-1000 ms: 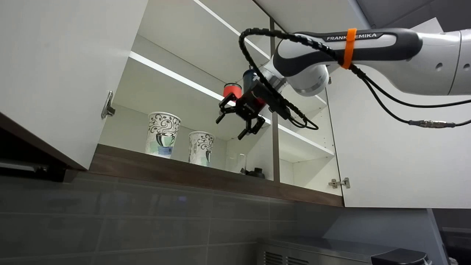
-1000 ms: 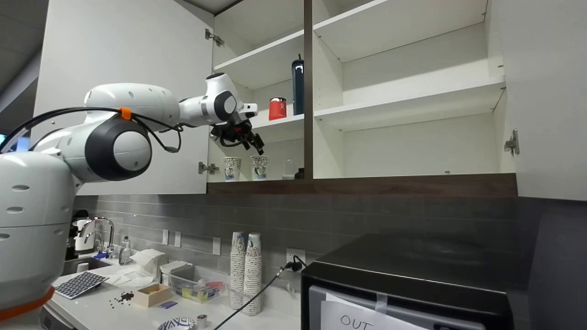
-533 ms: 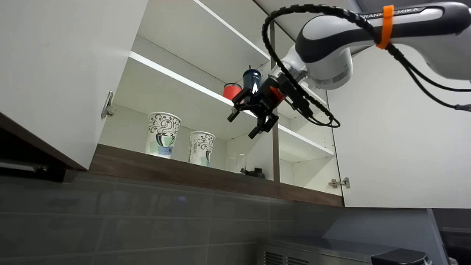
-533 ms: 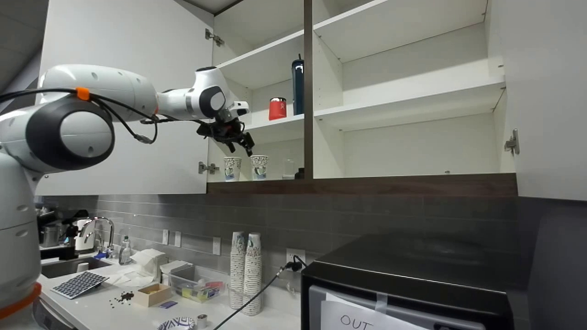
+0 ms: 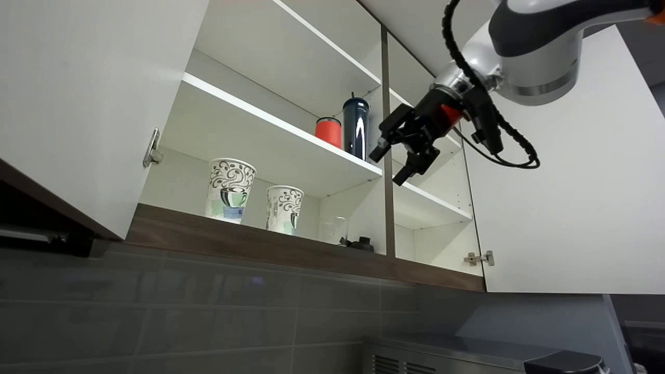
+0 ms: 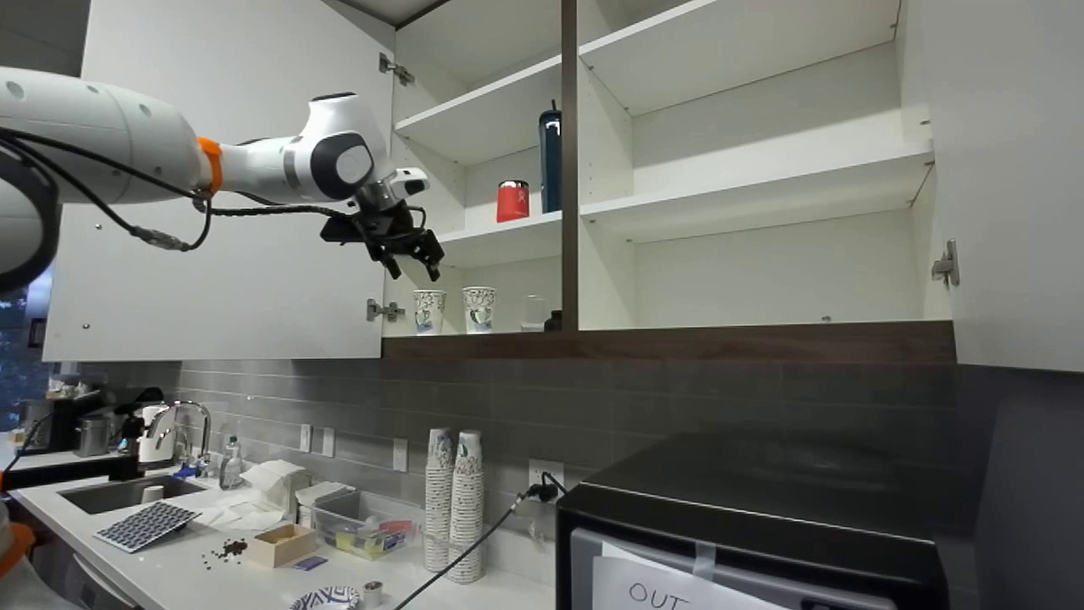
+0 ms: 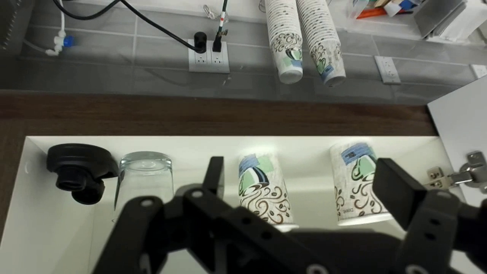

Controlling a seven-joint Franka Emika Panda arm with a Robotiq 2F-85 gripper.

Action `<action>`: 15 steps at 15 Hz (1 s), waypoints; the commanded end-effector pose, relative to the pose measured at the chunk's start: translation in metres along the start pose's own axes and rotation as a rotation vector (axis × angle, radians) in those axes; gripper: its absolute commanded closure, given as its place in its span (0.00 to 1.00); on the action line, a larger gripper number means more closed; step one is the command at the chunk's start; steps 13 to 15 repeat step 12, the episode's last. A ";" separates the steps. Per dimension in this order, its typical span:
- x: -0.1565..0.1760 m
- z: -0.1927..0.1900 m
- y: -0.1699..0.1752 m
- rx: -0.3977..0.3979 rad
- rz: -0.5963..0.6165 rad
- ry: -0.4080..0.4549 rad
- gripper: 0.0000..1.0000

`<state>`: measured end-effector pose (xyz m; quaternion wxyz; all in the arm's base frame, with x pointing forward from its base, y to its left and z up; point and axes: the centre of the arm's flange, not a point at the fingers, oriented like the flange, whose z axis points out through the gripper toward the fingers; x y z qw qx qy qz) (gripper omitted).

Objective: Take the cup out of the other cup

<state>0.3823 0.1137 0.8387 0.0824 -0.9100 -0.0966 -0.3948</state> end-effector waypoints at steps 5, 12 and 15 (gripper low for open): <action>-0.072 -0.036 0.022 0.097 -0.090 -0.159 0.00; -0.068 -0.041 0.027 0.081 -0.078 -0.171 0.00; -0.068 -0.041 0.027 0.081 -0.078 -0.171 0.00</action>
